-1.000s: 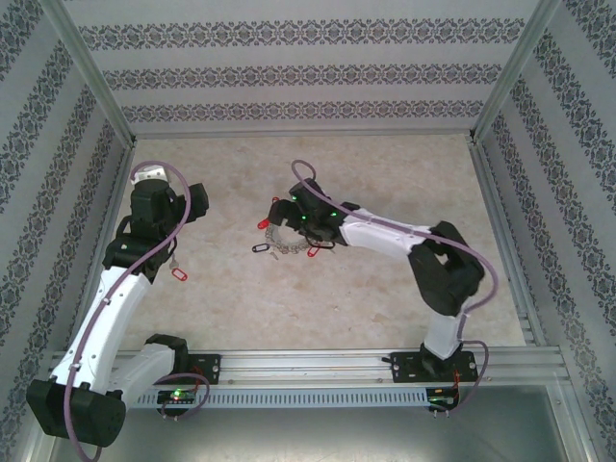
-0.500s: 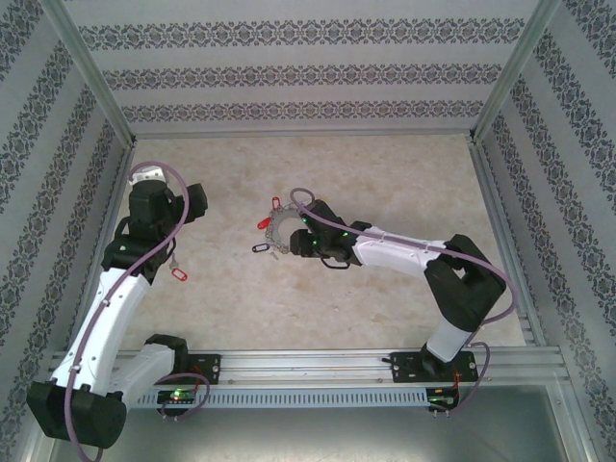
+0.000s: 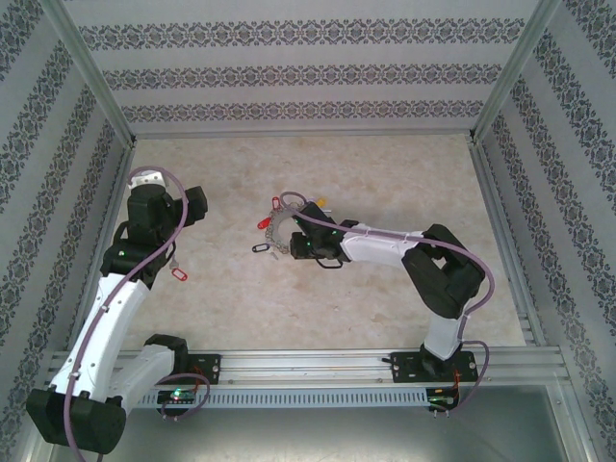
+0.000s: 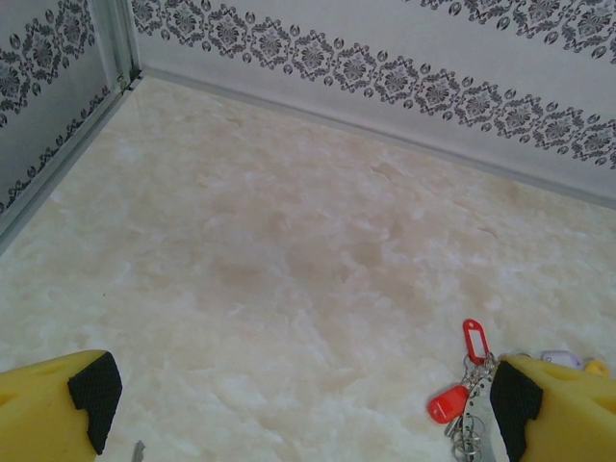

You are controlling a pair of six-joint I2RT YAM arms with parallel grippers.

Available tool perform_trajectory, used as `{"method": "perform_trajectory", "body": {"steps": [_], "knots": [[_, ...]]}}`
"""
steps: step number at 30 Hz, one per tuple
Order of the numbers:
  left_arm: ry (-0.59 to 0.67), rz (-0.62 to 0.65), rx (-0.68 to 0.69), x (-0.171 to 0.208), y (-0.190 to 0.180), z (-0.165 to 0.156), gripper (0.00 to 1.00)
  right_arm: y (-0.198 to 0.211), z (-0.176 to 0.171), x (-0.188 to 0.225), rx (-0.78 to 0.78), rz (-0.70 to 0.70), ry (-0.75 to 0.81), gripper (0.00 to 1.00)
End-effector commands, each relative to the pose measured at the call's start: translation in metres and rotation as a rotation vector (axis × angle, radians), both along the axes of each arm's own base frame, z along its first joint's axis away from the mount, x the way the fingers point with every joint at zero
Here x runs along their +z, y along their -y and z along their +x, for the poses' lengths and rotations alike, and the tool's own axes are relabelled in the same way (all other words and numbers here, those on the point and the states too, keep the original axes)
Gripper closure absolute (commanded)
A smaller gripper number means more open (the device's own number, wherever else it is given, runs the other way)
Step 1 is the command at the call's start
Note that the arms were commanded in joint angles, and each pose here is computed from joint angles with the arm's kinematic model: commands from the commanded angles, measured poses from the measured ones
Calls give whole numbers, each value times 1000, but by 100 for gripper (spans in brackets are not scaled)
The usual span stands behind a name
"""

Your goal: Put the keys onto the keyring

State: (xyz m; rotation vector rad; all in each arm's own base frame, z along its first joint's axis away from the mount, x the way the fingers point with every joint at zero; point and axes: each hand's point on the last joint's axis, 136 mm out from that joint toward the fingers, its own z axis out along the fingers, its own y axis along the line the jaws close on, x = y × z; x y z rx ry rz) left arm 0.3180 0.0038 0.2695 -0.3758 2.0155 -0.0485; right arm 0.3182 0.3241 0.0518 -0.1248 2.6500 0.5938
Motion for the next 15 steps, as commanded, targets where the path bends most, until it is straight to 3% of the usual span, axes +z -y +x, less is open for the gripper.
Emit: {"method": "perform_trajectory", "body": {"steps": [1,6,11,15], "knots": [[38,-27,-6,8,1,2,1,0,7,-4,3,-52,14,85],[35,-27,-3,7,1,2,1,2,10,-6,0,-66,3,87],[33,-32,-4,7,1,1,1,6,10,-6,-12,-79,1,79],[32,-33,-8,6,2,2,1,5,10,-8,-6,-77,3,78]]}}
